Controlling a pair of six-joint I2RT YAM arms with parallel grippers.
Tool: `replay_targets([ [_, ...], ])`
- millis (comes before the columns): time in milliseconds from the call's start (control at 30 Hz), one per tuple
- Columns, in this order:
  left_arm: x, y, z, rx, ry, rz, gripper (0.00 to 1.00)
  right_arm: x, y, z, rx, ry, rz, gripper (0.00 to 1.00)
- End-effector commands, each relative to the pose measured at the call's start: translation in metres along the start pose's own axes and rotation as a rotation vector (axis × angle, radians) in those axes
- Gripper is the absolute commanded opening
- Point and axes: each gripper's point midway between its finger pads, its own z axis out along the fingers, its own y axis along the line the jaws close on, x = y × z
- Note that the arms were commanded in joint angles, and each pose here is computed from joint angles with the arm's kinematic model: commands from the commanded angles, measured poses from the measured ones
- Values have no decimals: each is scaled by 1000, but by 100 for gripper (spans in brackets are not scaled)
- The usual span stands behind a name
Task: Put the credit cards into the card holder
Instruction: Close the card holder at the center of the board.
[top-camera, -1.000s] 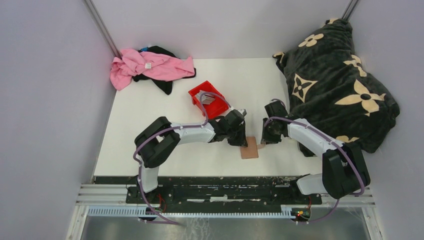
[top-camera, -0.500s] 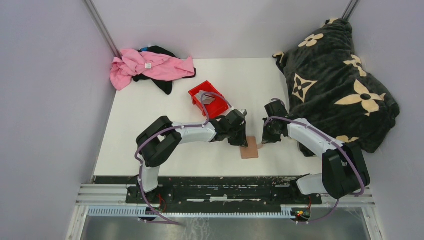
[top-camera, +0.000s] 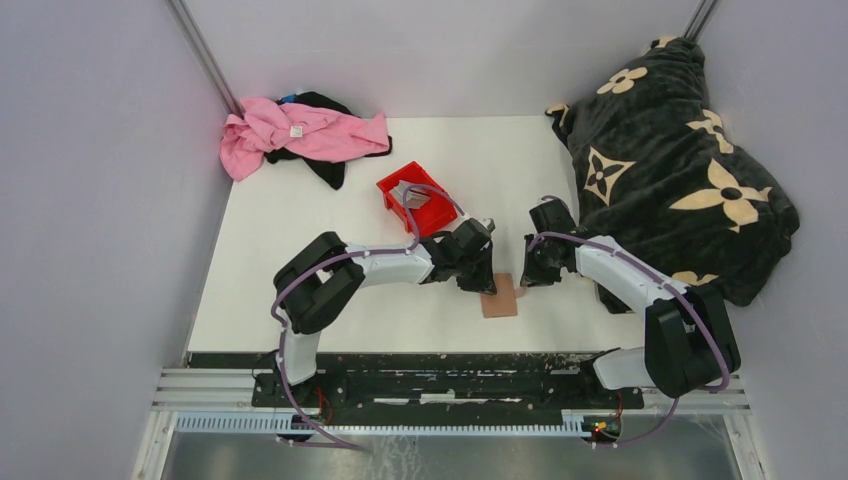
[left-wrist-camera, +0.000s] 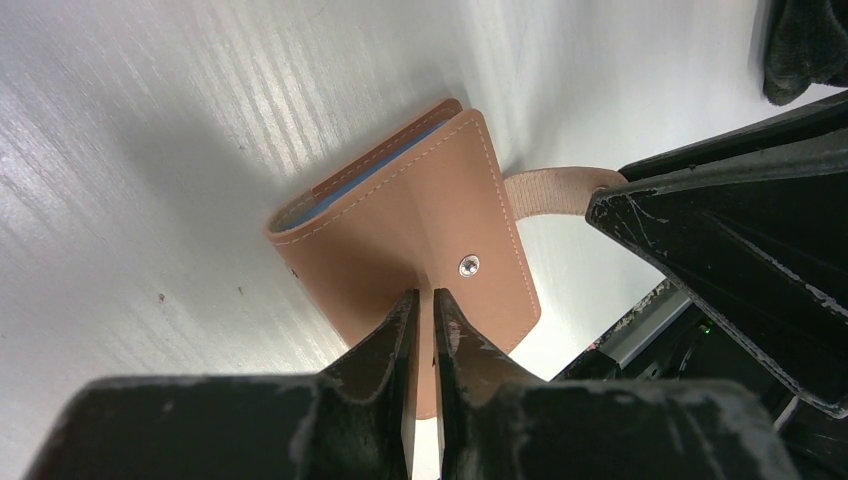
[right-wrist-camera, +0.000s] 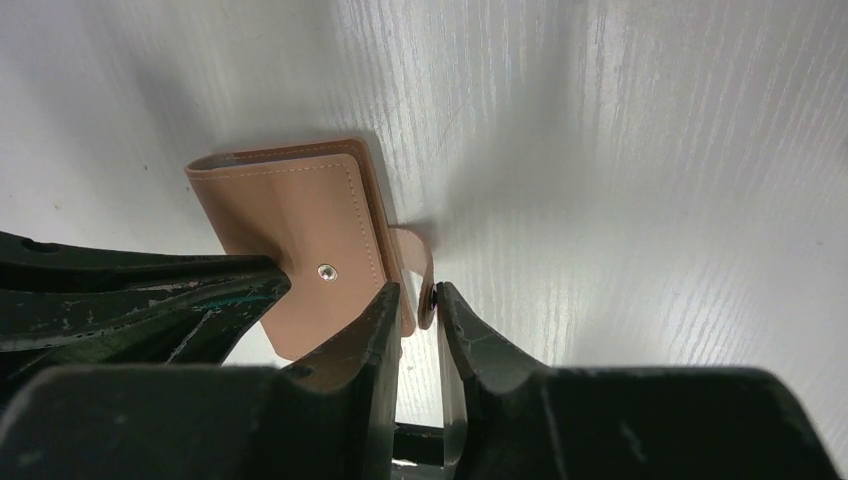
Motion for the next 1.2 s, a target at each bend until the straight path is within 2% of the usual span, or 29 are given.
replay_targets([
  [0, 15, 11, 6, -34, 56, 49, 17, -19, 10, -14, -38, -63, -4, 24],
  [433, 15, 12, 6, -38, 56, 49, 16, -18, 11, -18, -44, -66, -6, 10],
  [1167, 25, 20, 11, -54, 82, 32, 13, -7, 40, -13, -40, -45, -106, 18],
])
